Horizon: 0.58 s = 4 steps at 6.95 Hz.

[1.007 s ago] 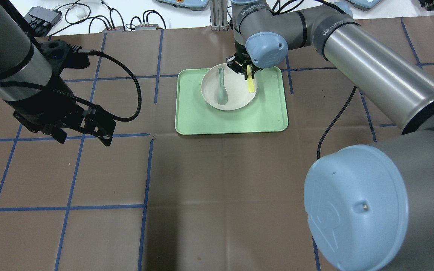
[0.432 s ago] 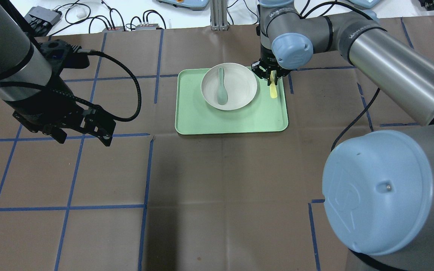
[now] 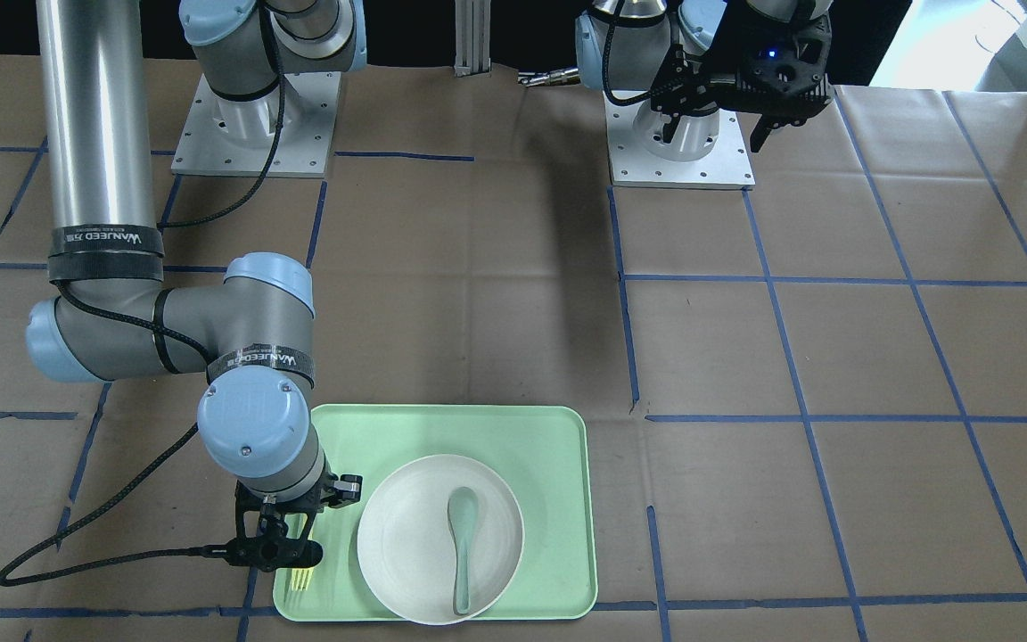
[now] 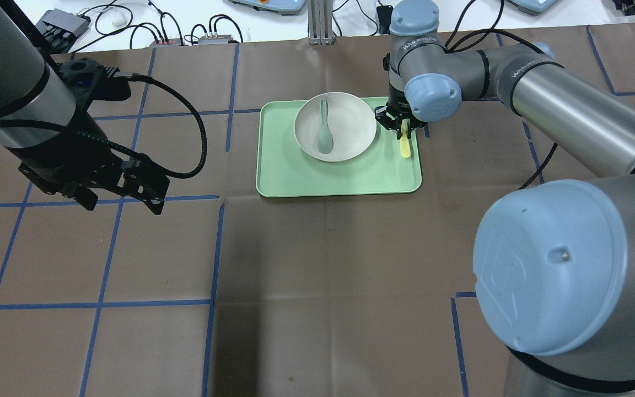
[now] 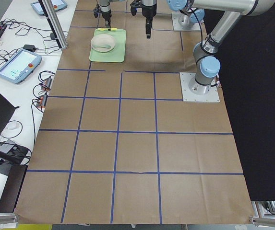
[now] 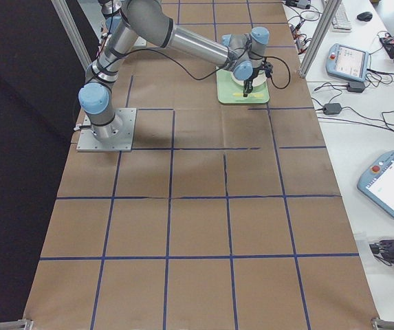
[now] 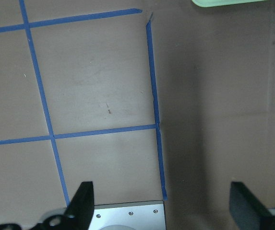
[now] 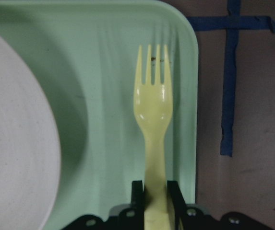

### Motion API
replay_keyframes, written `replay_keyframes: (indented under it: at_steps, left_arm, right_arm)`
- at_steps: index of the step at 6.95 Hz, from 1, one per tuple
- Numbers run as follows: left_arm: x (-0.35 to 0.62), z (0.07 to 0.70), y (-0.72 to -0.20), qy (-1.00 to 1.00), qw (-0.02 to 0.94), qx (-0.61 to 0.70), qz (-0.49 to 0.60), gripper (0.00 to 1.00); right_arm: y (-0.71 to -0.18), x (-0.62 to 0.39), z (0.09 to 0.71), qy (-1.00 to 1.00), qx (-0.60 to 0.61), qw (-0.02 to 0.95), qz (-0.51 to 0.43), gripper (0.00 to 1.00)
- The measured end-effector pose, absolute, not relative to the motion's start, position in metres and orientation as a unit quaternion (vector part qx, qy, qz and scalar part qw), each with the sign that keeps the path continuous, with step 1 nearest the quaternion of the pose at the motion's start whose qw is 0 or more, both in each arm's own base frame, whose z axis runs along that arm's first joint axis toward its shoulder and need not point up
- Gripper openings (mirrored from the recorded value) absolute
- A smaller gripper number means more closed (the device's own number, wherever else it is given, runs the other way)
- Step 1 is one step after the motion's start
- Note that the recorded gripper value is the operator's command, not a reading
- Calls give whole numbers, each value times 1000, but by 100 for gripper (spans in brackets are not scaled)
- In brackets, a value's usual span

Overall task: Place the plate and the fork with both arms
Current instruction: 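Lift the yellow fork and move it beside the plate on the tray, then lower the fork onto the tray and open the right gripper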

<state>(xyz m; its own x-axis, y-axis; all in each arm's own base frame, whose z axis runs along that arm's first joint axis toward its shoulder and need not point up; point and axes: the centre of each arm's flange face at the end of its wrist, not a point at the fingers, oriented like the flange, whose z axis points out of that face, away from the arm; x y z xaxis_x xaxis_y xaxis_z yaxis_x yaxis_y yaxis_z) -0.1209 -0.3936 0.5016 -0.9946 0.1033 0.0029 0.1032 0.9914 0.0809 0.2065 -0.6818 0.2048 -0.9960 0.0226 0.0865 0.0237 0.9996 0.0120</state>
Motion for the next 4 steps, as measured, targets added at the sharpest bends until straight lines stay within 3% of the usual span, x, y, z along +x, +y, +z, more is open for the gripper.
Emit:
replay_keyframes:
  at_steps: [1, 2, 3, 4]
  left_arm:
    - [-121, 502, -394, 998, 1, 51, 41, 100]
    - [-121, 502, -394, 998, 1, 51, 41, 100]
    - [-121, 502, -394, 998, 1, 51, 41, 100]
    - [-121, 502, -394, 998, 1, 50, 41, 100]
  right_arm:
    - [-682, 209, 199, -999, -11, 42, -1, 1]
    - [-683, 213, 194, -999, -11, 42, 3, 36]
    - [-684, 215, 189, -999, -10, 42, 6, 85]
    - [-685, 215, 189, -999, -10, 42, 8, 100]
